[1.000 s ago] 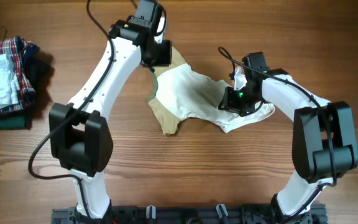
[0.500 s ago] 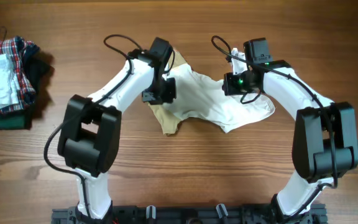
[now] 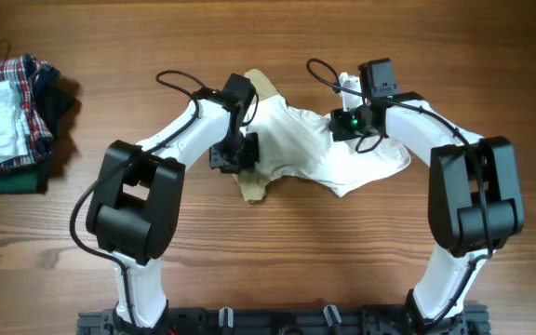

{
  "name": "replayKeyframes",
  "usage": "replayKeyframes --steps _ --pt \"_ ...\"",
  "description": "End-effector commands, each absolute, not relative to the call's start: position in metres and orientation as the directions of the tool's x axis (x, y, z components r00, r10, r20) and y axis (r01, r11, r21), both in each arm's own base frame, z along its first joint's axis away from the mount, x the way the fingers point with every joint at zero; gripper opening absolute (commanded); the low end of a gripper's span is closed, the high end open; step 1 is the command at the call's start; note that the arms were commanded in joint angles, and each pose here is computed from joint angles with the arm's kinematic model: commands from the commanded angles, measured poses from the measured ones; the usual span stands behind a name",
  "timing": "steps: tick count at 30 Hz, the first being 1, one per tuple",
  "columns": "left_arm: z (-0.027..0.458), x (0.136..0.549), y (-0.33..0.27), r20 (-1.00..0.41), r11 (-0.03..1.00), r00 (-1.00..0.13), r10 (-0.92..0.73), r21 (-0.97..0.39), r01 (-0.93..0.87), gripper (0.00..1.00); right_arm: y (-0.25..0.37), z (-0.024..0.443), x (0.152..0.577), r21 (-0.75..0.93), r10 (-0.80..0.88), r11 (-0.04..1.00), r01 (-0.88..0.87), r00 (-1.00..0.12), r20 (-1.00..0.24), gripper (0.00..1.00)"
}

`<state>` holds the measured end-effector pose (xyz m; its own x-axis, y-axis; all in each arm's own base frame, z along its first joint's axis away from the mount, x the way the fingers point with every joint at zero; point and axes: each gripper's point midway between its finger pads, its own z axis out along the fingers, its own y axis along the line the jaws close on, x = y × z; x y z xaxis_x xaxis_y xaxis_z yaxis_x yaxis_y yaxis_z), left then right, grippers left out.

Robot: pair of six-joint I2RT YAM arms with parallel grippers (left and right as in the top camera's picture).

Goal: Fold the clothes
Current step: 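Release both grippers and pull the arms outward from the garment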

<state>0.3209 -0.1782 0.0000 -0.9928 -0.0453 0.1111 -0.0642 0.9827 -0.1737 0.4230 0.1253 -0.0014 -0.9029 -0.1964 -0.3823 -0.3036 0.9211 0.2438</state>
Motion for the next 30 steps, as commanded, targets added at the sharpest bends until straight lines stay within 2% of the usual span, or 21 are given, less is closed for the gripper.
replayKeyframes --steps 1,8,12,13,15,17,22,26,28,30 --pt "-0.011 0.312 -0.159 0.139 0.994 -0.988 -0.067 -0.080 -0.079 0.29 0.110 -0.023 0.433 0.130 -0.245 0.940 -0.316 -0.889 -0.386 0.04" --pt "-0.011 0.311 -0.136 0.151 0.994 -0.983 -0.101 -0.015 -0.104 0.29 0.094 -0.021 0.447 0.008 -0.278 0.951 -0.310 -0.865 -0.418 0.04" --pt "-0.011 0.315 -0.127 0.146 0.992 -0.982 -0.120 -0.007 -0.123 0.33 0.095 -0.019 0.452 -0.001 -0.290 0.947 -0.323 -0.850 -0.440 0.04" --pt "-0.011 0.315 -0.127 0.145 0.992 -0.982 -0.122 -0.008 -0.124 0.34 0.095 -0.017 0.456 -0.004 -0.289 0.947 -0.323 -0.843 -0.454 0.08" --pt "-0.011 0.317 -0.128 0.140 0.992 -0.983 -0.122 -0.012 -0.125 0.36 0.096 -0.014 0.461 -0.007 -0.287 0.947 -0.323 -0.832 -0.475 0.21" --pt "-0.011 0.317 -0.128 0.141 0.992 -0.982 -0.122 -0.016 -0.125 0.36 0.100 -0.012 0.464 0.005 -0.283 0.945 -0.328 -0.823 -0.492 0.41" --pt "-0.009 0.321 -0.130 0.131 0.992 -0.984 -0.123 -0.025 -0.127 0.38 0.121 0.020 0.475 0.105 -0.247 0.926 -0.362 -0.791 -0.559 0.67" --pt "0.000 0.328 -0.143 0.128 0.987 -0.985 -0.120 -0.094 -0.132 0.44 0.125 0.070 0.490 0.090 -0.244 0.923 -0.374 -0.749 -0.616 0.80" --pt "0.008 0.335 -0.146 0.110 0.986 -0.987 -0.119 -0.106 -0.130 0.47 0.121 0.094 0.491 0.071 -0.239 0.929 -0.363 -0.738 -0.631 0.82" --pt "0.023 0.344 -0.149 0.086 0.985 -0.989 -0.118 -0.118 -0.127 0.54 0.100 0.112 0.487 0.025 -0.196 0.963 -0.270 -0.756 -0.625 0.83"
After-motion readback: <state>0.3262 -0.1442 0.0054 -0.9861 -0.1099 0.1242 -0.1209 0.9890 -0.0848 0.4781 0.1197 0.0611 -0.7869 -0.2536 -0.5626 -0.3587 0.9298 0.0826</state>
